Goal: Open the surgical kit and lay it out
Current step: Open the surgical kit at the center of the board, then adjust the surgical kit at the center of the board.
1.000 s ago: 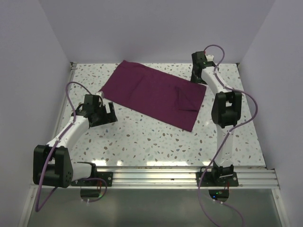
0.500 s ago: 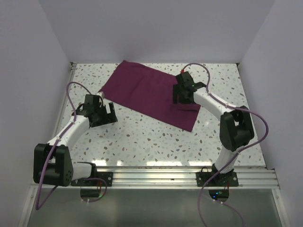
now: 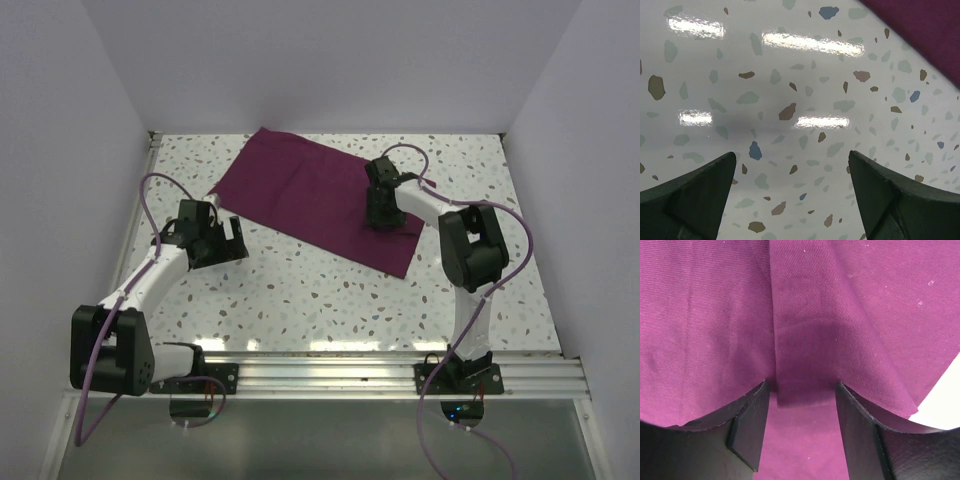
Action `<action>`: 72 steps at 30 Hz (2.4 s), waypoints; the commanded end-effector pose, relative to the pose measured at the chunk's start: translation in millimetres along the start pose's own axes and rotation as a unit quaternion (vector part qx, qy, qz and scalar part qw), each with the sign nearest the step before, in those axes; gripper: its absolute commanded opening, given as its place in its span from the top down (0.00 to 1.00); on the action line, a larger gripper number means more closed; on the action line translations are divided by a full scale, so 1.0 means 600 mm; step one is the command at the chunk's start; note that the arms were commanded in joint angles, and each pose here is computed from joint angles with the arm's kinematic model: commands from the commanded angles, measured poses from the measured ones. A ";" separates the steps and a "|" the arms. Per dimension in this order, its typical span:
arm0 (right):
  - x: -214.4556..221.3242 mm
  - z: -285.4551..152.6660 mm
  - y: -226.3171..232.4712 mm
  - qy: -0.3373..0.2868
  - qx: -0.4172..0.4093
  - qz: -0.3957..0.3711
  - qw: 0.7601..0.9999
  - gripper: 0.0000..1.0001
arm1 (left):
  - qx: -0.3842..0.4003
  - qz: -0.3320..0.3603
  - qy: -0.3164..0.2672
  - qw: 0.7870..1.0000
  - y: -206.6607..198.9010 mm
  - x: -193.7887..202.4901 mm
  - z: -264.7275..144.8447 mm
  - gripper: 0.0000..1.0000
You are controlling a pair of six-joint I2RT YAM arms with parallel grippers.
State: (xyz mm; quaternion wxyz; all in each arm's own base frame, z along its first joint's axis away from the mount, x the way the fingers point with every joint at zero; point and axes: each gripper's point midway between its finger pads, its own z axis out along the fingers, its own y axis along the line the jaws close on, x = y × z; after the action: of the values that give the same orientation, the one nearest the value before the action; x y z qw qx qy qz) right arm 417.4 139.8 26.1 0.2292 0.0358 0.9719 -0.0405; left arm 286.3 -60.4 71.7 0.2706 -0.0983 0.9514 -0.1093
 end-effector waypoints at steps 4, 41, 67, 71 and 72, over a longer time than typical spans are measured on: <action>-0.017 -0.008 0.005 -0.013 0.000 0.010 1.000 0.57 | 0.011 0.011 -0.021 1.000 -0.010 -0.012 -0.011 0.02; 0.248 -0.372 0.170 0.070 -0.250 -0.192 0.946 1.00 | -0.006 -0.012 -0.217 0.976 -0.044 -0.203 -0.177 0.00; 0.279 -0.423 0.061 -0.007 -0.181 -0.105 0.978 0.02 | 0.007 -0.043 -0.197 0.979 -0.050 -0.196 -0.128 0.00; 0.198 -0.371 0.046 0.008 -0.196 -0.003 0.981 0.02 | -0.003 -0.021 -0.196 0.980 -0.053 -0.231 -0.124 0.00; 0.161 -0.349 0.025 0.000 -0.187 0.040 0.981 0.02 | -0.003 -0.015 -0.193 0.981 -0.055 -0.238 -0.120 0.00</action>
State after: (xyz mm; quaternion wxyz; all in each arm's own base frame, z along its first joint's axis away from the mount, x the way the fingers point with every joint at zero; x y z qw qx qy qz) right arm 195.8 194.6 170.5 0.2200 -0.0290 0.9654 0.1371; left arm 346.8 -45.9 180.9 0.4116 -0.1559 0.8933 -0.0911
